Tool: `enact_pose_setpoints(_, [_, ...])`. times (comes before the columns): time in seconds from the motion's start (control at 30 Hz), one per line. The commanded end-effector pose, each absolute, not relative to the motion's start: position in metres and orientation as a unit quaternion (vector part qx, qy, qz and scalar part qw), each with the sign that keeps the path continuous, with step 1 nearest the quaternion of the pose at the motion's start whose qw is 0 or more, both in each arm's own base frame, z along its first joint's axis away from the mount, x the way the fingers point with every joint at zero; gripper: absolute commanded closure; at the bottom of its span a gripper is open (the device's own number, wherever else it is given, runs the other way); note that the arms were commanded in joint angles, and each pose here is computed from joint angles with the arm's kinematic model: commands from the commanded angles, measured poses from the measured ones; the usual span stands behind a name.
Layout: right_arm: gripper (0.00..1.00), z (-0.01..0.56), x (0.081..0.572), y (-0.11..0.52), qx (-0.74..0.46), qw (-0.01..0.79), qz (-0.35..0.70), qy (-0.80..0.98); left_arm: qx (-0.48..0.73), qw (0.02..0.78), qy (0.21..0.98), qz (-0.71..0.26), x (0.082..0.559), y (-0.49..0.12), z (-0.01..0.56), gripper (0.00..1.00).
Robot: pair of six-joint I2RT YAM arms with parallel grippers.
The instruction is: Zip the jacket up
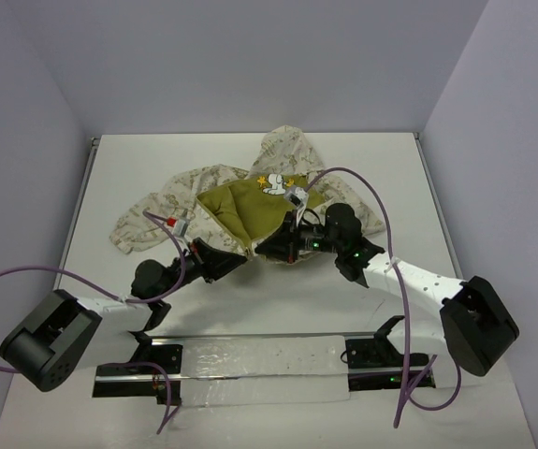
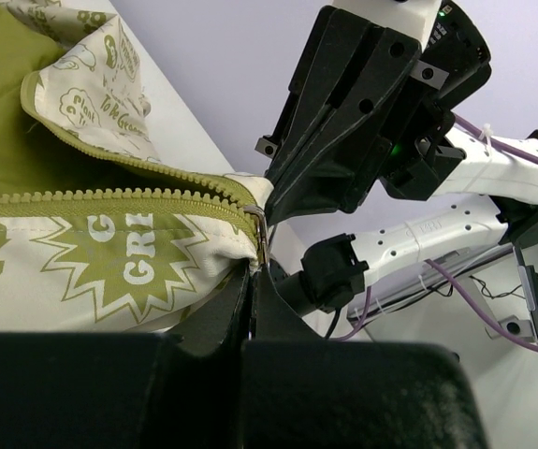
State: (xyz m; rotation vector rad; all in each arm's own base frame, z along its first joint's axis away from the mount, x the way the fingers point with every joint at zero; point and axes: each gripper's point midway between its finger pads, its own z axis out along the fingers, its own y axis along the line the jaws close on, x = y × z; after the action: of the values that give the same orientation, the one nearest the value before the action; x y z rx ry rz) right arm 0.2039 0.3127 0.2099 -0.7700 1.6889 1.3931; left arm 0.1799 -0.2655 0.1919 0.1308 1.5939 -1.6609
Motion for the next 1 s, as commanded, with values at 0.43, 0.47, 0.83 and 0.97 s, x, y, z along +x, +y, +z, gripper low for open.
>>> enact_pose_setpoints(0.43, [0.37, 0.185, 0.227, 0.291, -0.247, 0.426, 0.479, 0.726, 0.013, 0.344, 0.686, -0.641, 0.165, -0.258, 0.197, 1.0])
enact_pose_setpoints(0.47, [0.36, 0.184, 0.226, 0.287, -0.248, 0.427, 0.469, 0.732, 0.004, 0.332, 0.702, -0.631, 0.165, -0.258, 0.193, 1.0])
enact_pose_setpoints(0.83, [0.34, 0.205, 0.216, 0.254, -0.288, 0.49, 0.343, 0.748, -0.078, 0.166, 0.803, -0.568, 0.145, -0.257, 0.142, 1.0])
enact_pose_setpoints(0.97, [0.34, 0.207, 0.202, 0.26, -0.336, 0.509, 0.297, 0.735, -0.092, 0.147, 0.82, -0.545, 0.145, -0.255, 0.137, 1.0])
